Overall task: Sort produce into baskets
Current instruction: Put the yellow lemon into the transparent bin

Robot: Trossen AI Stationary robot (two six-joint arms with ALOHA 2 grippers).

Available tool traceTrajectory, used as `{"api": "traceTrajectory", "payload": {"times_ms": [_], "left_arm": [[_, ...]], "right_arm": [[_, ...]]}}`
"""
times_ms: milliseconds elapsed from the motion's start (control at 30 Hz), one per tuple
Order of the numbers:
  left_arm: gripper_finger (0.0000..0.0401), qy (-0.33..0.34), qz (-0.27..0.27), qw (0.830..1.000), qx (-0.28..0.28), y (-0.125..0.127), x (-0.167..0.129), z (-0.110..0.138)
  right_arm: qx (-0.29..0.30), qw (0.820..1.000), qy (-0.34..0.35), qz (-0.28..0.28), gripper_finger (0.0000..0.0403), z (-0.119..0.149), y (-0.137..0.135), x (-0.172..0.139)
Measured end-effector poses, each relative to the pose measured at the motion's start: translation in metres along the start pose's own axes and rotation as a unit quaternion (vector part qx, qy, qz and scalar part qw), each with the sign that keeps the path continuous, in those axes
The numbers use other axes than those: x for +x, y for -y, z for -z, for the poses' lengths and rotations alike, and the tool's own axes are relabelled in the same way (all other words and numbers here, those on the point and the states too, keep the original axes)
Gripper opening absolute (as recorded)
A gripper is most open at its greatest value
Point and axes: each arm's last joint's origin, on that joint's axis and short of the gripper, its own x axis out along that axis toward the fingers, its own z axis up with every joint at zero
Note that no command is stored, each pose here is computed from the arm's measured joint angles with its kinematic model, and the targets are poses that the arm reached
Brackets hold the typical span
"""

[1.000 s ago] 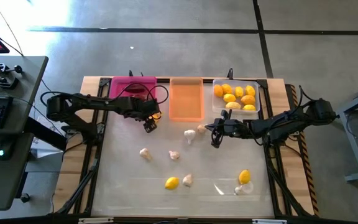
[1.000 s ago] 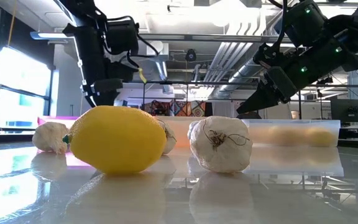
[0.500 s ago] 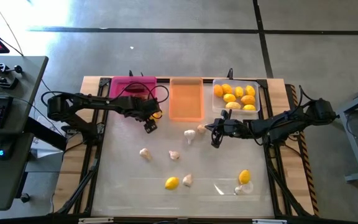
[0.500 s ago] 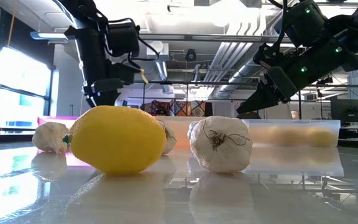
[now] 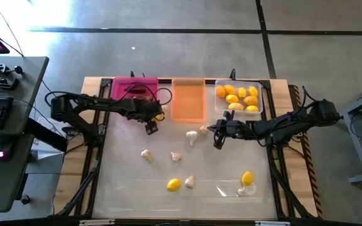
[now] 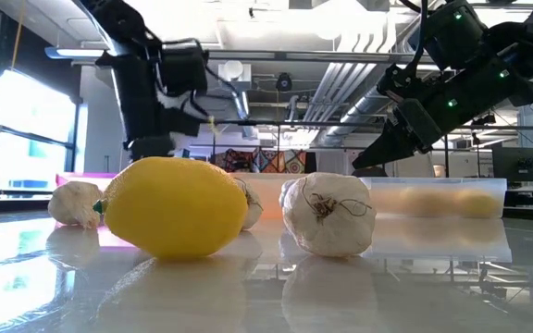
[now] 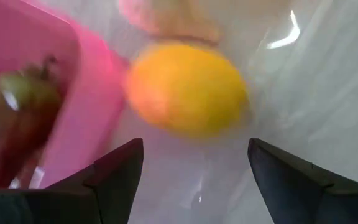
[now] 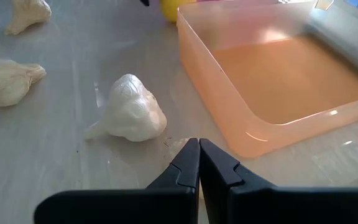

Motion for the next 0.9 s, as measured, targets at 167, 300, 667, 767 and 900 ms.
{"api": "traceTrajectory", "payload": {"times_ms": [167,300,667,767,900], "left_arm": [[0.0278,-0.007,-0.003,1.000,0.005,0.000,0.001,0.002],[0.0278,-0.002,-0.001,1.000,0.025,0.003,0.000,0.001],[0.0251,0.054,0.073,0.992,0.082,0.034,-0.001,0.007],[0.0214,0.095,0.085,0.988,0.082,0.040,0.005,0.015],[0.0156,0.144,0.098,0.981,0.084,0.046,0.004,0.025]], "right_arm": [[0.000,1.000,0.000,0.000,0.0000,0.000,0.000,0.000],[0.000,1.000,0.000,0.000,0.0000,0.000,0.000,0.000],[0.000,1.000,-0.001,-0.003,0.0000,0.000,0.000,0.000],[0.000,1.000,-0.001,-0.011,0.0000,0.000,-0.001,0.000],[0.003,1.000,0.006,-0.014,0.0000,-0.001,-0.001,0.000]]}}
